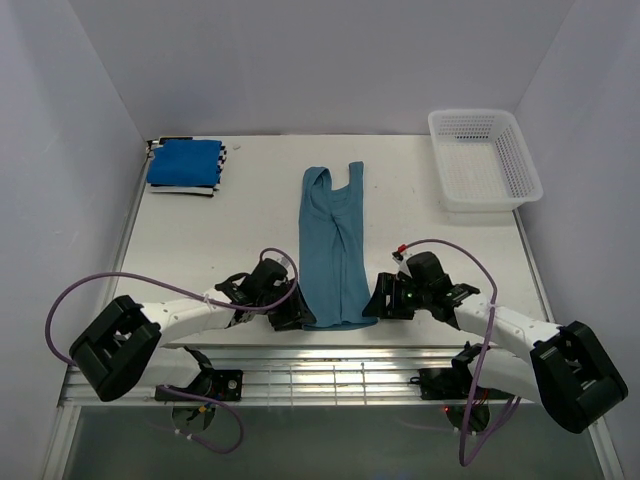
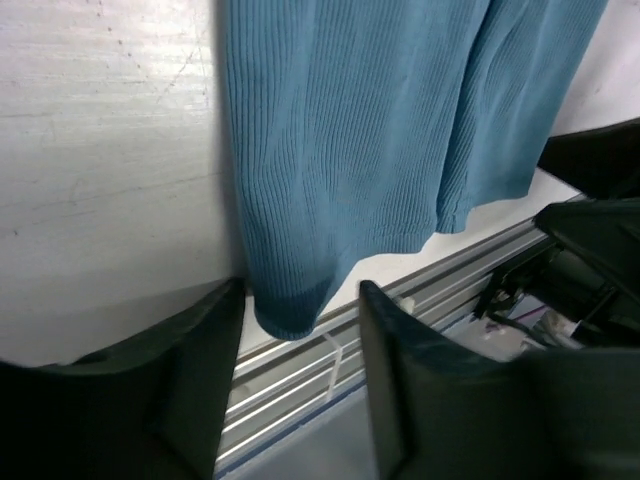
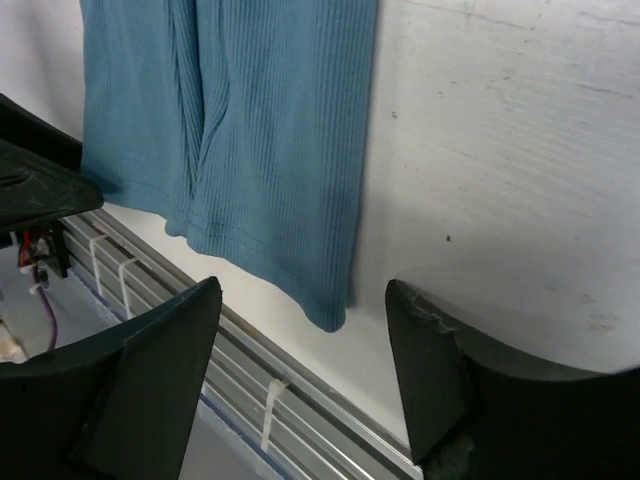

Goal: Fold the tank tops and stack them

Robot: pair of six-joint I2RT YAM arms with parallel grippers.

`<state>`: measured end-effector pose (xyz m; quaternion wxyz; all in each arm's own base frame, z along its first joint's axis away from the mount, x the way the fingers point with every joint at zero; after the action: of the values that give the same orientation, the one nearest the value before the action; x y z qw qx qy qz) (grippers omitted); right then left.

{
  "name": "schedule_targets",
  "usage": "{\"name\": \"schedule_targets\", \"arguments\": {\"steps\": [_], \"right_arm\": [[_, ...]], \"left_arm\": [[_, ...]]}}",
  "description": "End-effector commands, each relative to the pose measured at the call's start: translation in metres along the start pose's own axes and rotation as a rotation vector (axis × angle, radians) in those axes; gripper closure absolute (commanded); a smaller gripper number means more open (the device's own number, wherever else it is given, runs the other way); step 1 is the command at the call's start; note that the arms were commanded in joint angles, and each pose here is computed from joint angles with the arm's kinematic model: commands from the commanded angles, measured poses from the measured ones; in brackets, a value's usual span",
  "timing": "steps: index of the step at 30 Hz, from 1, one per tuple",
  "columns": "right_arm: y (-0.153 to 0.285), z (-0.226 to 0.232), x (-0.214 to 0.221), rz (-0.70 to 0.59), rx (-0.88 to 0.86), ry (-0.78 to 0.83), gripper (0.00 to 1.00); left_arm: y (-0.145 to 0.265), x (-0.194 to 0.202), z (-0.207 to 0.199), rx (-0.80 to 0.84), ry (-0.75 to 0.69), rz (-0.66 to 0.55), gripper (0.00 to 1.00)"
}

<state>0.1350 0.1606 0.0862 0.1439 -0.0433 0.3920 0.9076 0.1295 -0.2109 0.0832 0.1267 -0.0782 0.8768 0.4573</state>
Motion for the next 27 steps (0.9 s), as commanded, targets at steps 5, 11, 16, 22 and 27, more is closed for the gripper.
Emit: {"name": "schedule_targets", "arguments": {"steps": [5, 11, 16, 22, 27], "right_arm": [[-0.010, -0.017, 0.018, 0.051, 0.083, -0.049, 0.63], [-0.003, -0.017, 0.024, 0.061, 0.088, -0.061, 0.88], [0.007, -0.001, 0.021, 0.043, 0.010, -0.043, 0.92], [0.015, 0.021, 0.007, 0.010, -0.021, -0.004, 0.92], [0.022, 0.046, -0.016, -0.073, -0.045, 0.021, 0.92]], "left_arm": [[-0.008, 0.016, 0.016, -0.064, 0.009, 0.055, 0.76], [-0.006, 0.020, 0.016, -0.056, 0.023, 0.058, 1.00], [0.001, 0.021, 0.009, -0.011, 0.027, 0.051, 1.00], [0.018, 0.002, -0.013, 0.043, 0.033, -0.036, 1.00], [0.028, -0.020, -0.028, -0.021, 0.035, -0.082, 1.00]]}}
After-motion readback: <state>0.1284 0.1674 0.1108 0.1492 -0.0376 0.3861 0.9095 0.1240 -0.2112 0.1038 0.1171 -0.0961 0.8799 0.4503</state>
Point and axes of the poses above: each gripper's point midway between its finger pads, its own y axis back along the fingers, its own z axis along the line the jaws close on, x = y × z, the point moved 7 cm from there along y, back along the fingers, and after that the axes turned 15 degrees about -y, right-handed, at the moved point
